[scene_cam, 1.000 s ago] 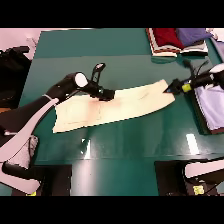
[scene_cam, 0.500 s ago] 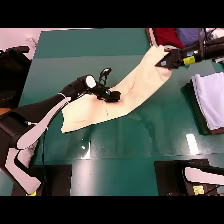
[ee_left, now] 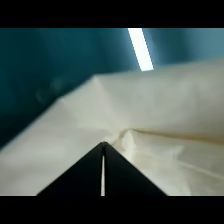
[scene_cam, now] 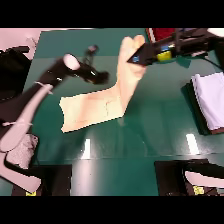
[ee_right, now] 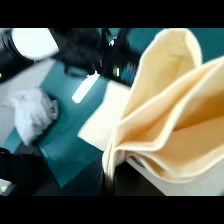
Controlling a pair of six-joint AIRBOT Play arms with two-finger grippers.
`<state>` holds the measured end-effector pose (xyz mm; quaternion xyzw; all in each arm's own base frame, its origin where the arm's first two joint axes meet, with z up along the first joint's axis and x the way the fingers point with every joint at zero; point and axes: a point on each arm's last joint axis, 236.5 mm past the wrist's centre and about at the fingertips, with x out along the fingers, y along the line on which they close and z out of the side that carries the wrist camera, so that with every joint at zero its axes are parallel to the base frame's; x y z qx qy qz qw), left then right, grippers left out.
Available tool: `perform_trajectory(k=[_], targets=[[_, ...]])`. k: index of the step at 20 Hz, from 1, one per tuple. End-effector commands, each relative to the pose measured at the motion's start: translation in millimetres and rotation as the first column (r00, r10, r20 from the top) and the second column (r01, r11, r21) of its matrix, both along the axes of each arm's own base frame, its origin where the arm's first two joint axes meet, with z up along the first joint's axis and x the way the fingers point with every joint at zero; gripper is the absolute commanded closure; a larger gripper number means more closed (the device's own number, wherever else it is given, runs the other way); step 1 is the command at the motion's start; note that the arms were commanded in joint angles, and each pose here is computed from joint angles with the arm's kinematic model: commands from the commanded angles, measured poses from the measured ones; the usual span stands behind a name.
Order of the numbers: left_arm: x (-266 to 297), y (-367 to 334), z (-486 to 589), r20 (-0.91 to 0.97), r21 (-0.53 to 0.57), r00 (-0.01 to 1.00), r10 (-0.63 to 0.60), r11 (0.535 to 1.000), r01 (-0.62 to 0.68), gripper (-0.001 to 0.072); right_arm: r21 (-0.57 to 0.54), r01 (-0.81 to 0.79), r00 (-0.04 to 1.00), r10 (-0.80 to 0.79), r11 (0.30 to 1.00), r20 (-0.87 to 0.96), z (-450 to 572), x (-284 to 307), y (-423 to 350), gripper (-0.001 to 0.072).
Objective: Fold the shirts.
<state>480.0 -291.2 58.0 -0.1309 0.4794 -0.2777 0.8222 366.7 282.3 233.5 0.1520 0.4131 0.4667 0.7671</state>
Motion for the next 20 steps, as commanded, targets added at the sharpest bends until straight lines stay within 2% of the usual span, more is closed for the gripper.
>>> perform_trajectory(k=[1, 4, 6, 7, 9, 11, 14, 18, 19, 20], targets=[[22.4, 109.7, 97.7, 0.205, 0.073, 0.969, 0.141, 0.985, -0.159, 0.0678, 0.126, -0.124, 0.992, 0.124, 0.984, 0.007, 0.9, -24.6, 89.3, 0.0695], [6.0, 190.7, 186.7, 0.391, 0.082, 0.885, 0.254, 0.948, -0.308, 0.0679, 0.189, -0.242, 0.97, 0.236, 0.952, 0.054, -24.0, -47.7, 188.1, 0.0682], [-11.7, 221.0, 221.6, 0.463, 0.091, 0.838, 0.289, 0.925, -0.37, 0.0679, 0.189, -0.284, 0.958, 0.272, 0.94, 0.087, -45.1, -54.3, 238.6, 0.0368], [-18.9, 228.4, 232.6, 0.483, 0.089, 0.823, 0.298, 0.919, -0.385, 0.0679, 0.169, -0.318, 0.947, 0.308, 0.933, 0.087, -57.0, -59.3, 251.9, 0.0359], [-29.6, 232.2, 242.3, 0.5, 0.1, 0.815, 0.294, 0.915, -0.391, 0.0679, 0.147, -0.381, 0.925, 0.377, 0.913, 0.056, -69.0, -64.3, 250.5, 0.0451], [-34.6, 226.4, 236.5, 0.472, 0.105, 0.836, 0.281, 0.923, -0.37, 0.0679, 0.119, -0.387, 0.921, 0.388, 0.914, 0.019, -75.6, -53.8, 224.7, 0.0473], [-37.4, 210.9, 230.7, 0.439, 0.075, 0.862, 0.255, 0.945, -0.318, 0.0678, 0.046, -0.293, 0.954, 0.295, 0.955, -0.046, -95.2, -17.6, 156.8, 0.0478], [-38.7, 201.9, 228.1, 0.429, 0.056, 0.872, 0.235, 0.957, -0.285, 0.0679, -0.143, -0.065, 0.98, 0.036, 0.988, -0.197, -163.2, 19.2, 35.6, 0.0477], [-38.3, 200.6, 227.0, 0.426, 0.05, 0.873, 0.235, 0.958, -0.283, 0.0679, -0.173, -0.013, 0.97, -0.029, 0.985, -0.241, -183.8, 23.0, 9.9, 0.041], [-37.8, 199.6, 225.8, 0.424, 0.044, 0.874, 0.237, 0.959, -0.281, 0.0679, -0.174, 0.033, 0.953, -0.083, 0.984, -0.29, -200.6, 25.8, -7.1, 0.0235]])
